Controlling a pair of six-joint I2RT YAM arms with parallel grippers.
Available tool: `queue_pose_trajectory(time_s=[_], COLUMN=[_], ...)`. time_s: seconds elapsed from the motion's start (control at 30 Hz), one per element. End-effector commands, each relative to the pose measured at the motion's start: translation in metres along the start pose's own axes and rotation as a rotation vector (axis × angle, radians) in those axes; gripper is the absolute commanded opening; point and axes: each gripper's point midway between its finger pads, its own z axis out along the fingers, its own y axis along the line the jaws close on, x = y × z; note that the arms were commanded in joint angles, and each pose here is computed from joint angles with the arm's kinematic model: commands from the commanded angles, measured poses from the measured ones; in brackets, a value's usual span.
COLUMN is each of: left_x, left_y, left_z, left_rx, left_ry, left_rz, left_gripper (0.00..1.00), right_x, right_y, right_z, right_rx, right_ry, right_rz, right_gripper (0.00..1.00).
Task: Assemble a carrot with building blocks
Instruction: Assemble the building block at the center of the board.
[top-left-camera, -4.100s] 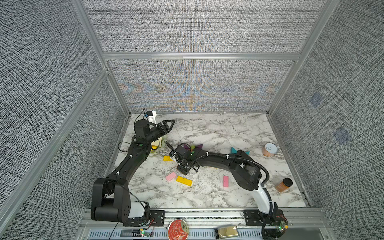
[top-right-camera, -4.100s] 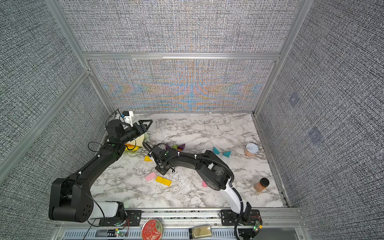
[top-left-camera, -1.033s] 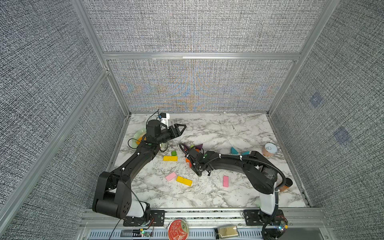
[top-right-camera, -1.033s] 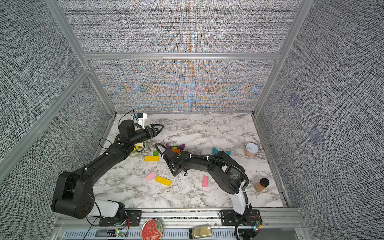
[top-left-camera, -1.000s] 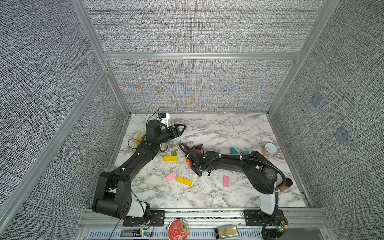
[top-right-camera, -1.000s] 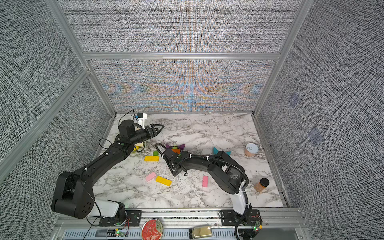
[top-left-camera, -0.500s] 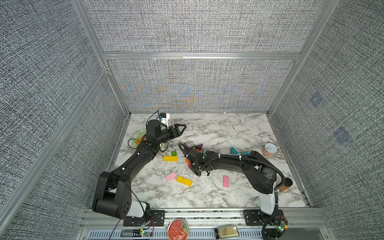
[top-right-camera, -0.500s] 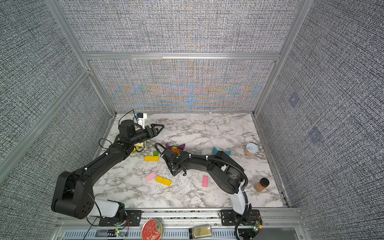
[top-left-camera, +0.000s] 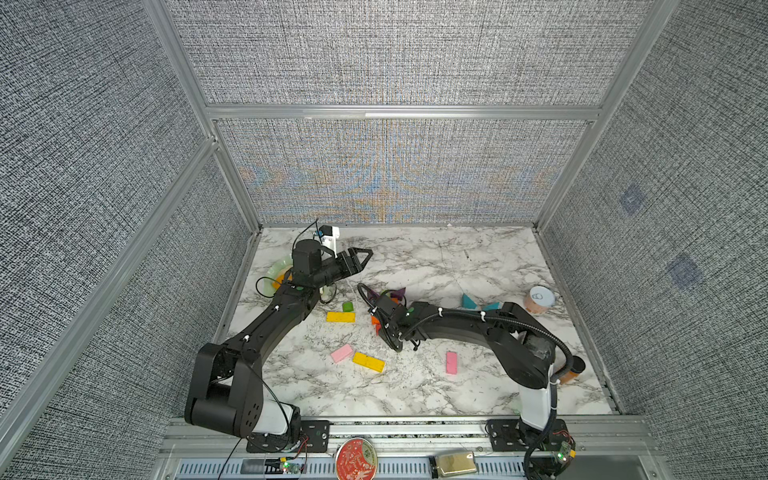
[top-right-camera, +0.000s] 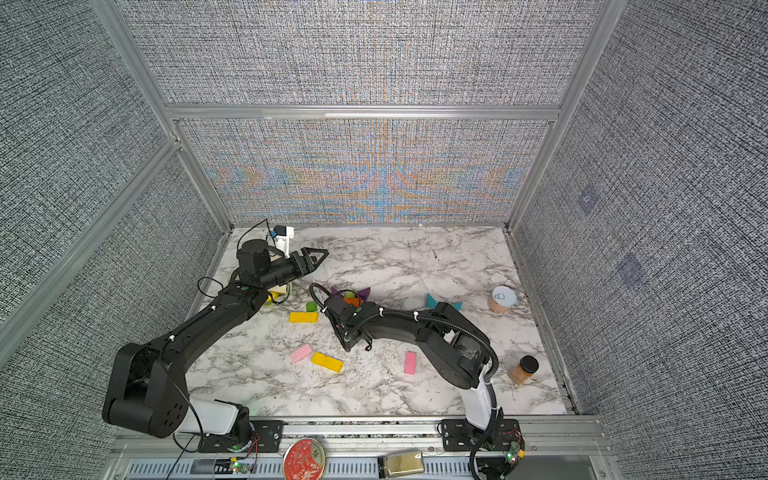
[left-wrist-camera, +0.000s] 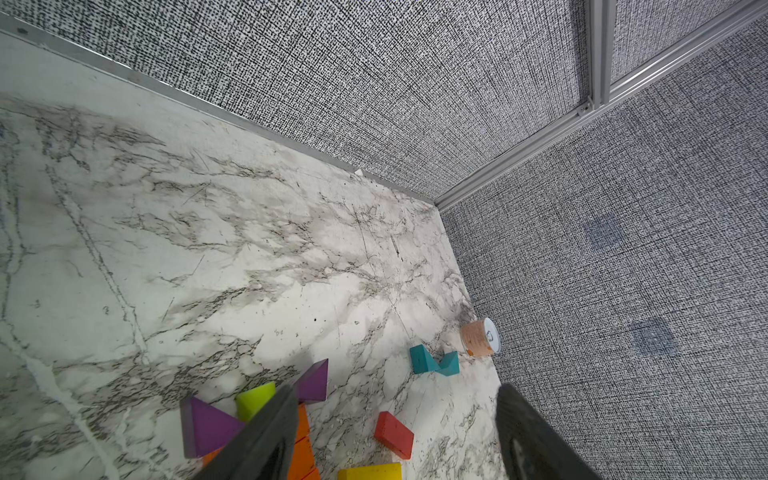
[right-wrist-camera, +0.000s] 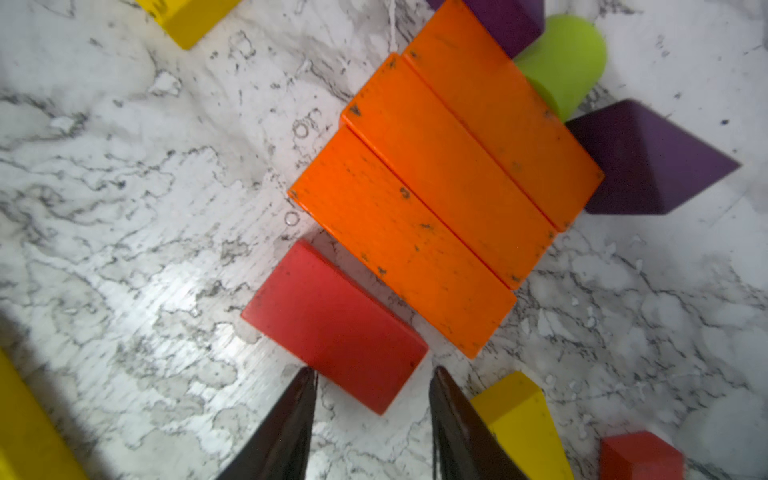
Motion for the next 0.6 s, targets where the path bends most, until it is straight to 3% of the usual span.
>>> queue_pose_trajectory(time_s=[0.0,0.57], left_x=[-0.002,-0.002], left_y=[0.000,-0.001], left_z=[0.000,0.000], left_rx=[-0.001,-0.002], left_ry=[-0.004,-0.007], left_rz=[0.009,0.012], left_gripper=[0.76,0.76], right_x=[-0.002,-0.012], right_y=[-0.002,-0.003], right_z=[-0.001,-0.018], right_rx=[0.011,-0.003], right_ry=[-0.012,-0.040], right_rz=[0.022,0.040], right_gripper=[0.52,0.54])
